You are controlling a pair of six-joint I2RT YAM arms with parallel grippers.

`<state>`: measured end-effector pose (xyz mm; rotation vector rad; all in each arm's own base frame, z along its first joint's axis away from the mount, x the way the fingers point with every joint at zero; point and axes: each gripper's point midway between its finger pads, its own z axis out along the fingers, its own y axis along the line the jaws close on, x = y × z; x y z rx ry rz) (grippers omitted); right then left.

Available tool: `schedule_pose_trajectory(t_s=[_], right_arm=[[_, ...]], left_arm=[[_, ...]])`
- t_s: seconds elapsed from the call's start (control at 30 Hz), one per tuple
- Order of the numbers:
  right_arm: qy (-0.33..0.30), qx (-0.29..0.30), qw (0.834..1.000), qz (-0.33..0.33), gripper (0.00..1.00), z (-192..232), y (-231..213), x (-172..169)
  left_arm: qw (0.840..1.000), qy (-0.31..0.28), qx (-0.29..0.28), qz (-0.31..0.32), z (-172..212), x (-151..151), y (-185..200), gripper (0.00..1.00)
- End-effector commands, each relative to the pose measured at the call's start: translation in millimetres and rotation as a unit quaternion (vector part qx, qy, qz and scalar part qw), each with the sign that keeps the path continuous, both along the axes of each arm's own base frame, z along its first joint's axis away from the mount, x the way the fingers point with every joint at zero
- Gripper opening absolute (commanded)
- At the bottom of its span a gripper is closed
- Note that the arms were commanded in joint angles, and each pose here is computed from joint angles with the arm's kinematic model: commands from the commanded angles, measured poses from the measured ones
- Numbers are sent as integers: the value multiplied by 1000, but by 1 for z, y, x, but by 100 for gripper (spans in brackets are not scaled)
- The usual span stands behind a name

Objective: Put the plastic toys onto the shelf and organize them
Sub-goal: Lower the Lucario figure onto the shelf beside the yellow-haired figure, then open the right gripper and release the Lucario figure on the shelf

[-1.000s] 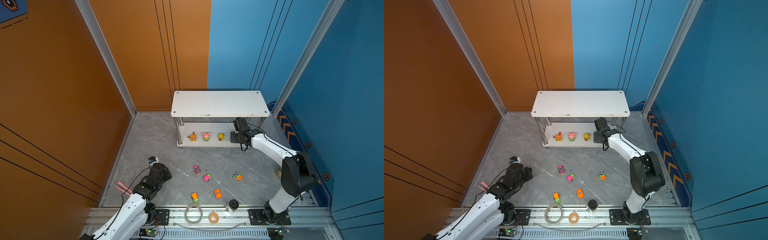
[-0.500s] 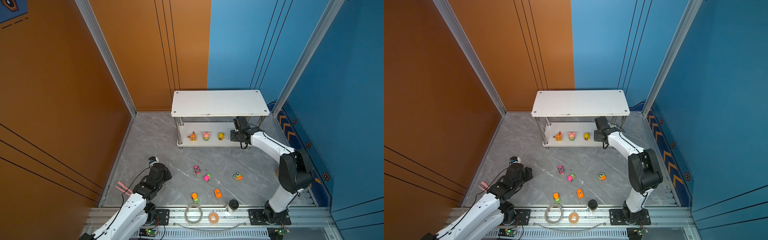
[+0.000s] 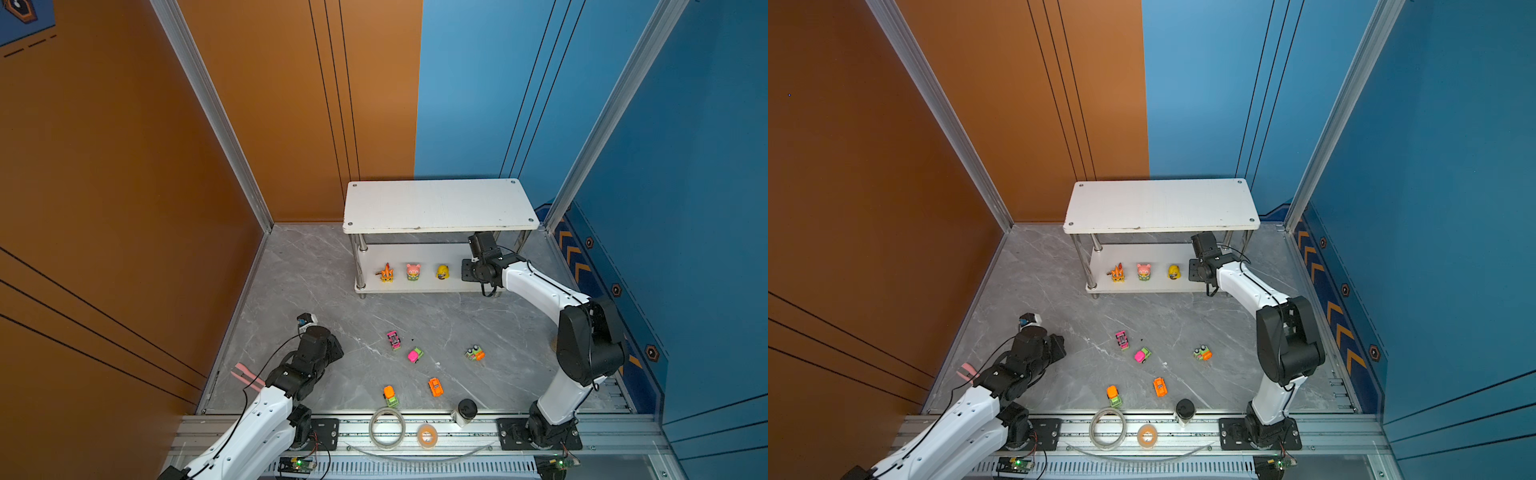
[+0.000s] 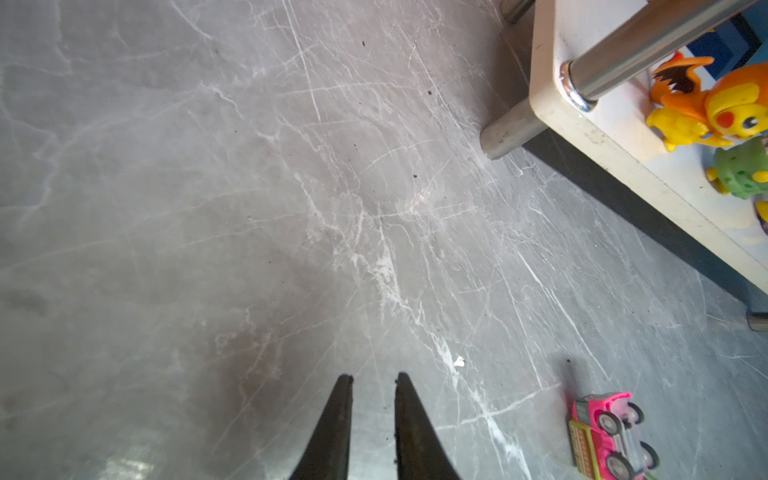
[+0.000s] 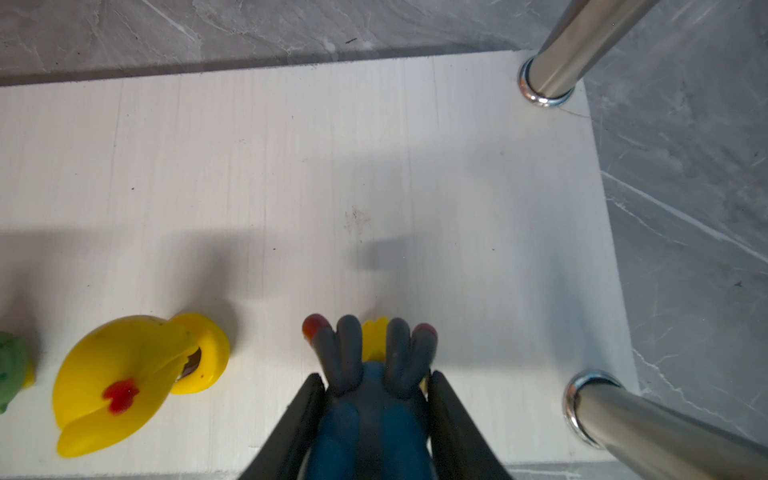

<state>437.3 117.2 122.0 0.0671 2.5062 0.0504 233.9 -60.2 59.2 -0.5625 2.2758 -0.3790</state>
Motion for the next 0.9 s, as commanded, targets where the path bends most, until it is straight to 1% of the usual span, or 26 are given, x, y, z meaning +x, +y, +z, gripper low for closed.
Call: schedule_pose_trajectory(t_s=[0.0, 0.07, 0.33, 0.4, 0.47, 0.53, 0.7, 0.87], right_arm=[[3, 12, 1000, -7, 48, 2, 0, 2], [3, 14, 1000, -8, 49, 2, 0, 2], [4, 16, 1000, -9, 50, 1, 0, 1], [3, 14, 1000, -9, 54, 2, 0, 0], [0, 14, 1000, -10, 60, 4, -1, -1], [-4, 15, 1000, -13, 63, 6, -2, -2], [-15, 27, 999, -13, 65, 14, 1, -6], [-24, 38, 999, -14, 66, 21, 3, -18]], left_arm=[[1000, 2, 9, 13, -3, -2, 7, 21], [1000, 3, 9, 13, -4, -2, 7, 21], [1000, 2, 9, 11, -3, -1, 6, 21], [1000, 1, 9, 10, -2, -1, 5, 21], [1000, 2, 9, 11, -2, -1, 6, 21], [1000, 1, 9, 10, -1, -1, 5, 21], [1000, 1, 10, 9, -1, -1, 5, 21], [1000, 1, 11, 8, -1, -2, 5, 21]])
